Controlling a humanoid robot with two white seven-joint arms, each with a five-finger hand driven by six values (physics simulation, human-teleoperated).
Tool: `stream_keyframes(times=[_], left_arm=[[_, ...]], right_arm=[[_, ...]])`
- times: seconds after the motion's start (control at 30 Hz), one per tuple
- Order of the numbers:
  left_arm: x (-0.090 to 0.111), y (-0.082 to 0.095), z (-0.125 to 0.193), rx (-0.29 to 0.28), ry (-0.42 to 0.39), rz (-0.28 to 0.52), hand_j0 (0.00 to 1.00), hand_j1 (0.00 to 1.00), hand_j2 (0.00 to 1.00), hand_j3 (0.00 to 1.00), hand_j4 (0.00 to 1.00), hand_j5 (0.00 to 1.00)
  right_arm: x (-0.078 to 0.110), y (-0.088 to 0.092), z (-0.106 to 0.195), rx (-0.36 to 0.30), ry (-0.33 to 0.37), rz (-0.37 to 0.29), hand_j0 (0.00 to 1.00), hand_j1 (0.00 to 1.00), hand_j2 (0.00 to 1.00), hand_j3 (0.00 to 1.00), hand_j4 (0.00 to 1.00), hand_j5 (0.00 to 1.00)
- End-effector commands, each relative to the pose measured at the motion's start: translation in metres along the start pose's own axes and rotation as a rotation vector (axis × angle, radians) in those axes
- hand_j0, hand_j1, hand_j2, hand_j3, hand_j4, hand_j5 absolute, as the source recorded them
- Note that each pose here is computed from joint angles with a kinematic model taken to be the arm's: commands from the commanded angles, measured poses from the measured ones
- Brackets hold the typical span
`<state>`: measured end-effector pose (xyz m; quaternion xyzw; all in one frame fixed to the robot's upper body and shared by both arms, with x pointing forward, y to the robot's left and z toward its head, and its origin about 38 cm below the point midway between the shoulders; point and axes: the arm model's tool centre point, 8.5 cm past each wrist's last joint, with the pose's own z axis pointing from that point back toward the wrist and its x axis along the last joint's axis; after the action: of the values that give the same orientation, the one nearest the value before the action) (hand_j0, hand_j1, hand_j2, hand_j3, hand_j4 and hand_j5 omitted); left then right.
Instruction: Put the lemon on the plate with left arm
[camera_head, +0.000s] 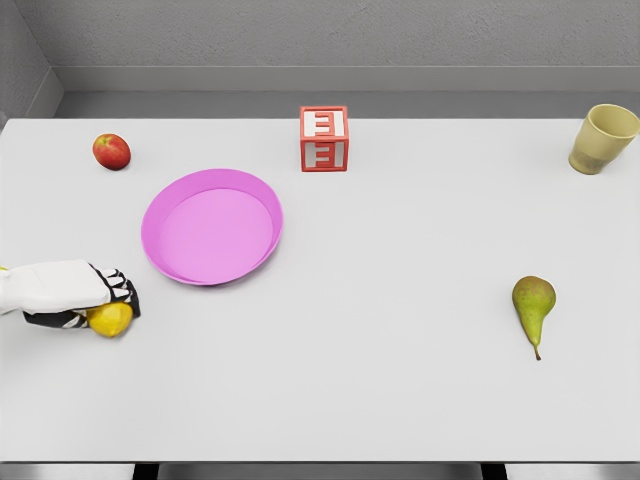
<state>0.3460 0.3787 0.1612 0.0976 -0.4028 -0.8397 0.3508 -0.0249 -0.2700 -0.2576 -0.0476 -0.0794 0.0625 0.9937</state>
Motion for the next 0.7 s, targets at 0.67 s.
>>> stream_keyframes(times=[0.67], left_arm=[[0.011,0.051,-0.008,0.184,-0.051,-0.028,0.39,0.39,0.39,0.39,0.39,0.39]], right_arm=[[0.0,0.0,0.0,0.0,0.0,-0.001,1.0,1.0,1.0,1.0,1.0,1.0]])
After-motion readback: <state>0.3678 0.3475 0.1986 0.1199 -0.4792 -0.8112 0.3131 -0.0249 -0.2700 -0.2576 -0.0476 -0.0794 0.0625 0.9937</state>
